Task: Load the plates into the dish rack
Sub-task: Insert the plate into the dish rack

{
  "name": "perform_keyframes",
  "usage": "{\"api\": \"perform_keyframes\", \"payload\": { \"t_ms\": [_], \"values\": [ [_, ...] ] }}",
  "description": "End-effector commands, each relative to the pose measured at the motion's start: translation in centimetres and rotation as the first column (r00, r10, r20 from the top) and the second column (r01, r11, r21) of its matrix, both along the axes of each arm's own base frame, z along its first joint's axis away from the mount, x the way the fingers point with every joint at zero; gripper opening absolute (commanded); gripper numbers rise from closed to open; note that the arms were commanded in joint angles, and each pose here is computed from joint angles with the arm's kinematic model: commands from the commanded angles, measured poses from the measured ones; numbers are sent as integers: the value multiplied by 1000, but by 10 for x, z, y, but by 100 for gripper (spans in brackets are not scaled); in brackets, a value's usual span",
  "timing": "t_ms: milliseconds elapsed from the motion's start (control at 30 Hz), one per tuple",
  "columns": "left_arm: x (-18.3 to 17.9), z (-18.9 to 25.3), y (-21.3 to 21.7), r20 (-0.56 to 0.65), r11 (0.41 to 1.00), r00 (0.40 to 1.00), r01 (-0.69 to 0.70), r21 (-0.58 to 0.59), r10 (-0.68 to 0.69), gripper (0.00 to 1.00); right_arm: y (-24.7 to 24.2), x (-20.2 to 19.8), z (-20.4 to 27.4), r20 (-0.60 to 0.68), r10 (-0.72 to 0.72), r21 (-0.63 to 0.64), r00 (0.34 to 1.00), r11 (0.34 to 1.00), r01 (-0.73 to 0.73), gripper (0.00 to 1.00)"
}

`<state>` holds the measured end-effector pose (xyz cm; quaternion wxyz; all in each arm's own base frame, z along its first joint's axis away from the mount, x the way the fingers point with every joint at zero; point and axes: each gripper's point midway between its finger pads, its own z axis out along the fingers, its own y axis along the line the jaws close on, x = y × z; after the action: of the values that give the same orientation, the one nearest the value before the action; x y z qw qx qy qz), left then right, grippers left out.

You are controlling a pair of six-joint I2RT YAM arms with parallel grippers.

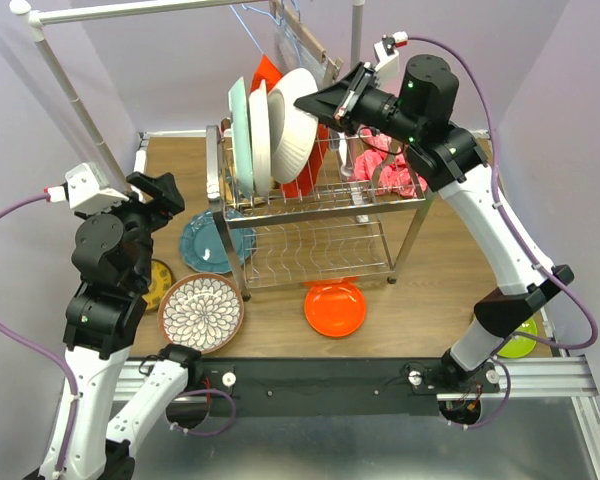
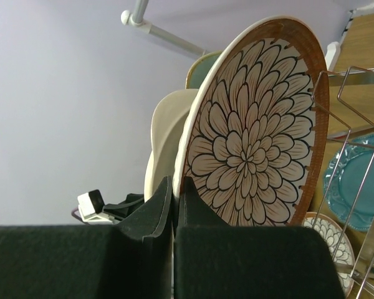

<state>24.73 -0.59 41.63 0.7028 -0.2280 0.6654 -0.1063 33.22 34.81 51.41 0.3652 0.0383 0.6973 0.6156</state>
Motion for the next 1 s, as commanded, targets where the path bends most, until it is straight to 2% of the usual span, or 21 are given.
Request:
{"api": "perform_keyframes", "payload": {
  "t_ms": [0,133,367,467,567,967],
  "values": [
    [-3,0,4,15,1000,1000,-21,-18,21,87,-1,-18,39,88,-31,43,996,999,27,11],
    [-3,-4,4,9,1000,1000,-19,-22,19,87,4,-22,42,104,-35,36,994,999,32,20],
    [-5,-4,5,13,999,1000,-23,-23,24,87,11,-27,41,122,-41,16,992,999,39,22],
    [-5,-5,5,10,999,1000,-24,-22,24,87,12,-31,45,135,-42,16,990,999,40,31],
    [-3,-5,4,12,1000,1000,-19,-24,19,87,17,-38,50,146,-30,25,989,999,26,36],
    [-6,-5,5,14,999,1000,-23,-28,24,87,42,-52,43,141,39,20,989,999,-43,37]
  ]
}}
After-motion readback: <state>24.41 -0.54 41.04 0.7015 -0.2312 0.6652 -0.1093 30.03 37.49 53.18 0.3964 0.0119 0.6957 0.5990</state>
